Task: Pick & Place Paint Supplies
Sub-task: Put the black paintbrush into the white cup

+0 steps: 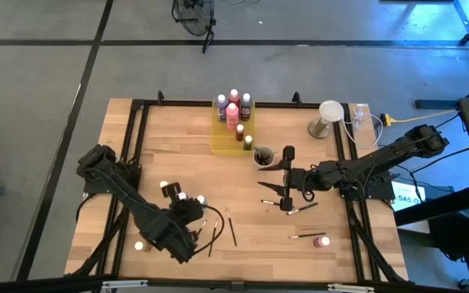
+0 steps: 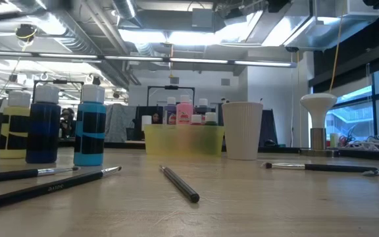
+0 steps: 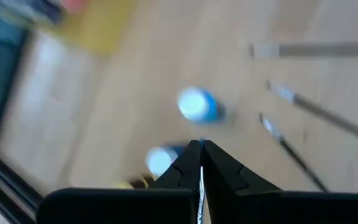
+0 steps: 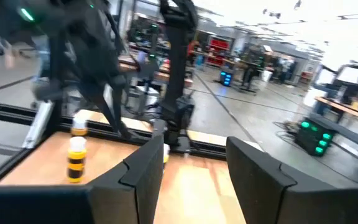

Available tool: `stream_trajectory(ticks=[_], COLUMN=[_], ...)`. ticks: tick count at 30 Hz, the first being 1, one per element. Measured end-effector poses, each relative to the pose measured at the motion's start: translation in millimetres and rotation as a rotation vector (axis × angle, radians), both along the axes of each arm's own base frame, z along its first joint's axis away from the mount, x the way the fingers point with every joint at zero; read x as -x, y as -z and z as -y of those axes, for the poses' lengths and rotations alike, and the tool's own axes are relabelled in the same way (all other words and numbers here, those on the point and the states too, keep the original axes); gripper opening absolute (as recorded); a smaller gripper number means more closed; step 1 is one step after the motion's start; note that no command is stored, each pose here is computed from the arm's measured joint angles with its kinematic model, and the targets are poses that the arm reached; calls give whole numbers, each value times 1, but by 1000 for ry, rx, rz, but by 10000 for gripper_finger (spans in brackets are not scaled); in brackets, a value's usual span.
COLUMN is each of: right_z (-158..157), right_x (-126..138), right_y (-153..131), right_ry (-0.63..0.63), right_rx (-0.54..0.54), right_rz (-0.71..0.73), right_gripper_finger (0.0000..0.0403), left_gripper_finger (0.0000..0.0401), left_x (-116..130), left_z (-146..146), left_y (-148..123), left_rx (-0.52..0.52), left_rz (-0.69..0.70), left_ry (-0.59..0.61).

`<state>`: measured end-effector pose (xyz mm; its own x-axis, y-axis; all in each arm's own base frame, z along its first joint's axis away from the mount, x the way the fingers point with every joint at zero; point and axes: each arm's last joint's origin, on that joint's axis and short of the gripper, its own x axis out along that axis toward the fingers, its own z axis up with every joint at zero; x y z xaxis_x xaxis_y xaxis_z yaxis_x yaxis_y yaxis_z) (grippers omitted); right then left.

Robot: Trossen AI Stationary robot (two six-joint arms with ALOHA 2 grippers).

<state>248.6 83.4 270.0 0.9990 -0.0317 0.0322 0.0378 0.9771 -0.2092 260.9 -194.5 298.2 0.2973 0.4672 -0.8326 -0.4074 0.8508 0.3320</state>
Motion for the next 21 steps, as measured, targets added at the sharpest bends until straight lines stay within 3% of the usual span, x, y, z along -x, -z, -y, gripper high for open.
stream_trajectory(ticks=[6,13,16,21], right_z=[-1,-4,-4,-7], right_x=[0,0,0,-6], right_y=[0,-2,-4,5], right_ry=[-12,-135,-142,-141], right_rx=[-38,-43,-48,-14], right_rz=[1,22,38,12], right_gripper_finger=[179,178,179,178], left_gripper_finger=[3,3,3,3], left_x=[1,7,8,7], left_z=[11,20,21,19], left_y=[-44,-65,-68,-68], left_rx=[-250,-545,-585,-588], left_rz=[318,655,734,737], left_ry=[119,119,102,92])
